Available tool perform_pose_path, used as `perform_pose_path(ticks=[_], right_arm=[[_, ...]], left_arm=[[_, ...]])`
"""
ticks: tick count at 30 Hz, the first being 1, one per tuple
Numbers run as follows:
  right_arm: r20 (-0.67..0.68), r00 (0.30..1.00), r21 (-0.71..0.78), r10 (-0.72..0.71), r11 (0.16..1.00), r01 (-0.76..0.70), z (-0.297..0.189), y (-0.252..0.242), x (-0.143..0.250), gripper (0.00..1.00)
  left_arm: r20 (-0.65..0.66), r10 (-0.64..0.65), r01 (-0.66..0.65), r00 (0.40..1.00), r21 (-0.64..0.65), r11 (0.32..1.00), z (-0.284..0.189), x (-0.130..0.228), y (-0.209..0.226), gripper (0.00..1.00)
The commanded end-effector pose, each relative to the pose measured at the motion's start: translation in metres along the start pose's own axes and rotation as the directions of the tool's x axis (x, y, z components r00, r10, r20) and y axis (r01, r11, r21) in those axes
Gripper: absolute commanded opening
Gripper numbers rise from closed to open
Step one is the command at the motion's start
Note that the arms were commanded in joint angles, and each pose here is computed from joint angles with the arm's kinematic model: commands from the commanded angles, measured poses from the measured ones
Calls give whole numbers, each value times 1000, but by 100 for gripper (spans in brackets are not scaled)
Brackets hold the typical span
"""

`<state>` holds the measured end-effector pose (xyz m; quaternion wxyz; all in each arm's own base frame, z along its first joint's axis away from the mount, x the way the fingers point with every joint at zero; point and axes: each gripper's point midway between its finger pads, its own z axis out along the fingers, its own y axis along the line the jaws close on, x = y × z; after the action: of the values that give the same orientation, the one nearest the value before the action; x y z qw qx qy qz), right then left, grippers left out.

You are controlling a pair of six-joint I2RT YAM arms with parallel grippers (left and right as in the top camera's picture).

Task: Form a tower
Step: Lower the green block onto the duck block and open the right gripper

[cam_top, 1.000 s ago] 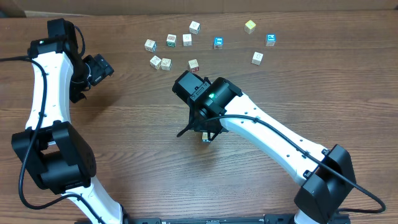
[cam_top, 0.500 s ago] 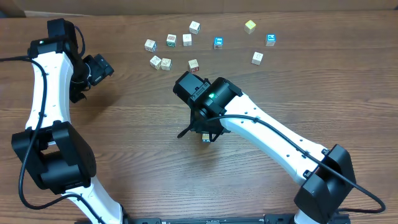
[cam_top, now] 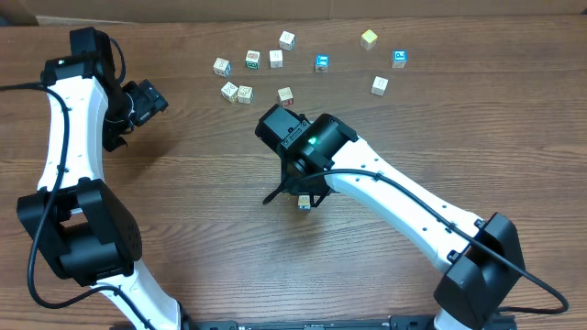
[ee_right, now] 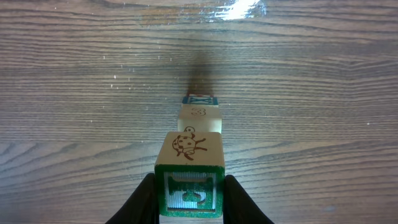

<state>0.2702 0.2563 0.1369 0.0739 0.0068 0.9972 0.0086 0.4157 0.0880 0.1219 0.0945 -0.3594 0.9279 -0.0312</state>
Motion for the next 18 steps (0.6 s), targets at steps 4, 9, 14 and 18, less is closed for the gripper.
perform_pose_path(ticks=[4, 9, 14, 18], right_arm=[[7, 1000, -5, 1, 1000, -1, 0, -4, -5, 22], [0, 1000, -2, -20, 1000, 20, 5, -4, -3, 23], [-14, 1000, -5, -17, 1000, 17, 12, -5, 0, 23], [-21, 1000, -19, -17, 1000, 17, 12, -2, 1, 23]], left_arm=[[35, 20, -20, 999, 21, 1000, -14, -4, -6, 99], [35, 20, -20, 999, 21, 1000, -14, -4, -6, 100], [35, 20, -20, 999, 21, 1000, -14, -4, -6, 100], [35, 20, -20, 999, 21, 1000, -14, -4, -6, 99]])
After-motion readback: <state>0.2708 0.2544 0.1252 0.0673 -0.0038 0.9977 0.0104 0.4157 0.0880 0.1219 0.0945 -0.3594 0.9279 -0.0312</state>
